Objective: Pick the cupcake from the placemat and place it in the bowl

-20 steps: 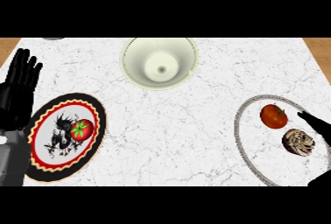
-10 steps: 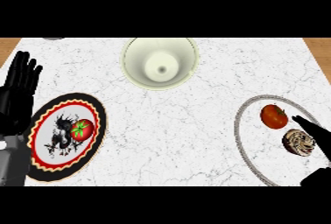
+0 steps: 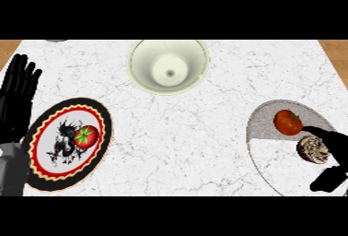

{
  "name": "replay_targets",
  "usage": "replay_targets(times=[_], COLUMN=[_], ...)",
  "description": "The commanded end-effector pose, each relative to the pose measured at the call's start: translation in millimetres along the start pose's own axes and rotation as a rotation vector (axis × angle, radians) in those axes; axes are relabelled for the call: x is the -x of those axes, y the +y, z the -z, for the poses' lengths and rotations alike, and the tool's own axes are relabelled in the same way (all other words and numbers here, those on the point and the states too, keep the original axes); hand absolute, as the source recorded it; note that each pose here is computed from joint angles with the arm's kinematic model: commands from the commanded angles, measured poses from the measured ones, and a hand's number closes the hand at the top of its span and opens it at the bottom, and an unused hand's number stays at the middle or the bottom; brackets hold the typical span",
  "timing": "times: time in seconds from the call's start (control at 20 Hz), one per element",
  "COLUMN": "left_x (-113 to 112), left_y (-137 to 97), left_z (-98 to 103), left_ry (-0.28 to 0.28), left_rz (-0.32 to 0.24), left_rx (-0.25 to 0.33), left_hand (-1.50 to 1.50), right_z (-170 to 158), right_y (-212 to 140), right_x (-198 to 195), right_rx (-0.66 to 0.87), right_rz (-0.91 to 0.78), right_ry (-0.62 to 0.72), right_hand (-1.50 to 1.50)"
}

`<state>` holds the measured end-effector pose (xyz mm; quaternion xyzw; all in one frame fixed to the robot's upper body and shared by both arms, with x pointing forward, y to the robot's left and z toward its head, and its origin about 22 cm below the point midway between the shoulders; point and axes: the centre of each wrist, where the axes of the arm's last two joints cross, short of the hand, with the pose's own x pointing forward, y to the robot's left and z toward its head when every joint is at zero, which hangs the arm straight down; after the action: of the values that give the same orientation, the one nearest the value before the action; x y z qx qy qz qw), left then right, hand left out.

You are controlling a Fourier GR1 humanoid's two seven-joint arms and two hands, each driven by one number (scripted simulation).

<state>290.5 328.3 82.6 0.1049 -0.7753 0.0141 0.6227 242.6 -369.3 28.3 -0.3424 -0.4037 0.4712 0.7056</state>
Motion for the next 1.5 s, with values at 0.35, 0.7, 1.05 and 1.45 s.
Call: replay_targets(times=[0.35,0.7,1.05,1.45], left_x=[-1.7,4.1,7.0,-1.8], left_y=[-11.3,-2.1,2.8,-2.1], left_z=[8.7,0.2,-1.4,4.4], left_ry=[0.024,0.0,0.0,0.001], left_rz=[-0.016,0.011,0.006,0.009], left_rx=[0.001,-0.026,-0.004,-0.005], left_hand=[0.0,0.0,0.0,0.0], right_z=[7.0,-30.4,-70.9,-131.1], right_y=[4.9,0.9,-31.6,-81.0], right_x=[19.3,-0.5,-16.2,-78.6], right_rx=[0.129,0.149,0.257,0.486], right_rz=[-0.047,-0.055,-0.081,-0.028], right_ry=[-0.088,0.175,0.339,0.199], right_hand=[1.5,1.5,1.5,1.5])
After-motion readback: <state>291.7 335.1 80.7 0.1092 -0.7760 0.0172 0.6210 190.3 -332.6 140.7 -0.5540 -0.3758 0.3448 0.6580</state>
